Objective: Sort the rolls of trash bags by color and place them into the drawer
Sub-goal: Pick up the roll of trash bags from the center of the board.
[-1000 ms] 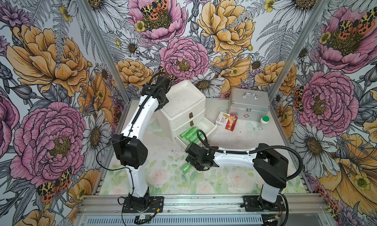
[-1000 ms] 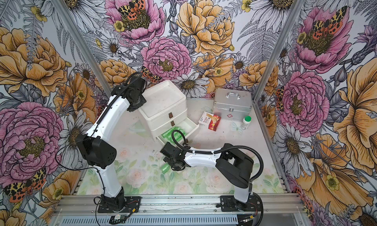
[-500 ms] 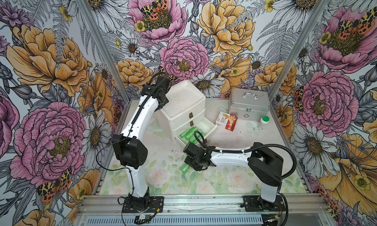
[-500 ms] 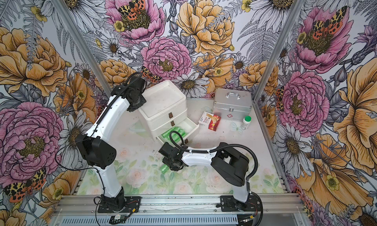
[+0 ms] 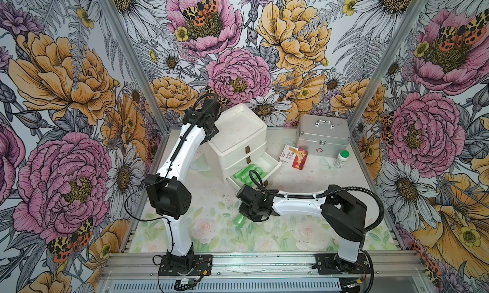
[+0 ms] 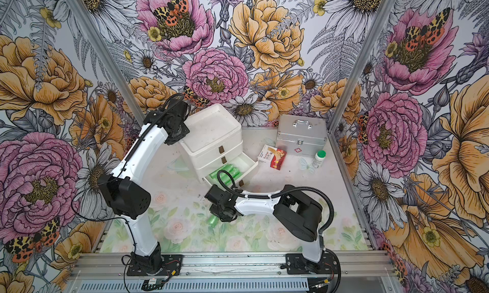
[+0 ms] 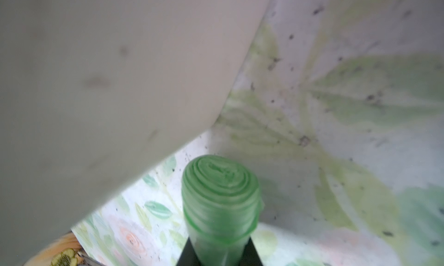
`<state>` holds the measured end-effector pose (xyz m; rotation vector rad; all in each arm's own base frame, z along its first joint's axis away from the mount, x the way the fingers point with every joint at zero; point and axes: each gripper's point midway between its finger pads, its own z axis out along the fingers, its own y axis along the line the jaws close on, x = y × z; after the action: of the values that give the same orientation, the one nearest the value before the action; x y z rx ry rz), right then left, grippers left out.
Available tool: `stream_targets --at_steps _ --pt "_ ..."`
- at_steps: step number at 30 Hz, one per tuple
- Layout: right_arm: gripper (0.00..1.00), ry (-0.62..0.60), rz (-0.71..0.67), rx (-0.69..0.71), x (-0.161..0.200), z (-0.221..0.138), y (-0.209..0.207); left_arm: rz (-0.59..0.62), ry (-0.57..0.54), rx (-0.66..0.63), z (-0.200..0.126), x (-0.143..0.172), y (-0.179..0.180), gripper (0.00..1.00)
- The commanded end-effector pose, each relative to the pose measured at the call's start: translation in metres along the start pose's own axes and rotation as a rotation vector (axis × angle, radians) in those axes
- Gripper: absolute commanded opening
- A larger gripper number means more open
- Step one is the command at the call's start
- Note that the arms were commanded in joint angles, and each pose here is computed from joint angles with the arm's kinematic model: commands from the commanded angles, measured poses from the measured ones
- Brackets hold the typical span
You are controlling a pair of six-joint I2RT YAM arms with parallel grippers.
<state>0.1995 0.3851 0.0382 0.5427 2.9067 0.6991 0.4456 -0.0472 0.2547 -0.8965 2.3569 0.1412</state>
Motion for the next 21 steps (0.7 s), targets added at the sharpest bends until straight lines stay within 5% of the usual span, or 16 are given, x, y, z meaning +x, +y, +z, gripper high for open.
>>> stream_targets --at_steps 1,5,12,21 --pt "0.16 0.002 -0.187 -0.157 0.001 -0.05 0.048 0.066 0.336 -0.075 0.027 0.077 0.017 0.0" --pt "0.15 -0.035 -0.257 -0.247 -0.022 -0.097 0.067 0.069 0.337 -0.076 0.027 0.077 0.017 0.0" --pt "0.15 -0.193 -0.19 -0.319 -0.101 -0.155 0.073 0.066 0.336 -0.075 0.026 0.077 0.018 0.0" --pt "0.15 -0.267 -0.071 -0.241 -0.19 -0.129 0.063 0.068 0.331 -0.066 0.024 0.077 0.015 0.0"
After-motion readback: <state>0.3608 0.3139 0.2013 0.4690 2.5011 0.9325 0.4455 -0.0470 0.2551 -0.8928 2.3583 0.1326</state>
